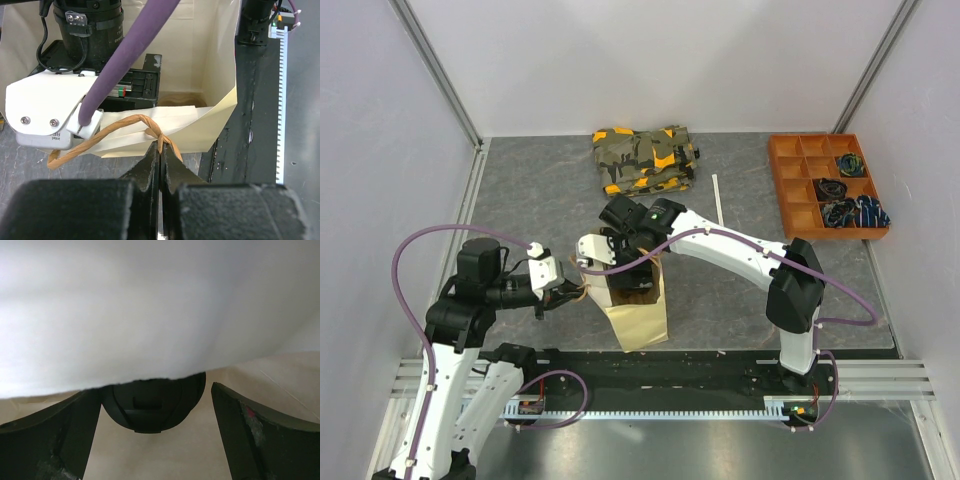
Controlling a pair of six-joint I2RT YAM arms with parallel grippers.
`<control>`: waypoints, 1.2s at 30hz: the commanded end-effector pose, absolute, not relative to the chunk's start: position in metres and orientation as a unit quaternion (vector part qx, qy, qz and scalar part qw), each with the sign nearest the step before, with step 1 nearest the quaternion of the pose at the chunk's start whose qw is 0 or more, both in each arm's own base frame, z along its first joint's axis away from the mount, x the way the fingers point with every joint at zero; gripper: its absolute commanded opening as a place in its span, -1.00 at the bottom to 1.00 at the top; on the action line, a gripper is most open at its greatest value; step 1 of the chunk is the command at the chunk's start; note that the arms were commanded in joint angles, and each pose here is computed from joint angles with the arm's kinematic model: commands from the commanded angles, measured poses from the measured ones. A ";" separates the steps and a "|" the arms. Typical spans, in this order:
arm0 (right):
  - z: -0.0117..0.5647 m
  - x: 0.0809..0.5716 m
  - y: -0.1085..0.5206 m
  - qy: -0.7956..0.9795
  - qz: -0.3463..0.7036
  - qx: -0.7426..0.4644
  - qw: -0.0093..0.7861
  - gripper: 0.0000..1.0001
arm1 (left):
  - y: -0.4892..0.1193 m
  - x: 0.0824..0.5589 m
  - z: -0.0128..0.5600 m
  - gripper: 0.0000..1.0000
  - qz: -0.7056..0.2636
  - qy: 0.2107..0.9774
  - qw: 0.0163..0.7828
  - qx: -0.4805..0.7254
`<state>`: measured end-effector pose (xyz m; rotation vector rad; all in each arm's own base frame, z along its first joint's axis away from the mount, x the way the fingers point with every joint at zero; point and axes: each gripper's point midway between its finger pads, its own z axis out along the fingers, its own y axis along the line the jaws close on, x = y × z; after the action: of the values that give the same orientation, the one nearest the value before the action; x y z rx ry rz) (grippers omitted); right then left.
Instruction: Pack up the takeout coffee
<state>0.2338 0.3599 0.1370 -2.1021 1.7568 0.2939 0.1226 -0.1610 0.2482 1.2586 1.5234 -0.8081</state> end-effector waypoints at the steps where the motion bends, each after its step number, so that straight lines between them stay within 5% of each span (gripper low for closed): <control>1: 0.160 0.240 0.372 0.628 0.114 -0.735 0.231 0.96 | -0.164 0.124 0.252 -0.96 -0.338 0.611 0.489 0.522; 36: 0.187 0.232 0.365 0.624 0.145 -0.724 0.257 0.96 | -0.165 0.130 0.259 -0.96 -0.341 0.622 0.489 0.508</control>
<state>0.2307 0.3634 0.1657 -2.0102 1.7497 0.3765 0.1280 -0.1638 0.2471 1.2538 1.5357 -0.8389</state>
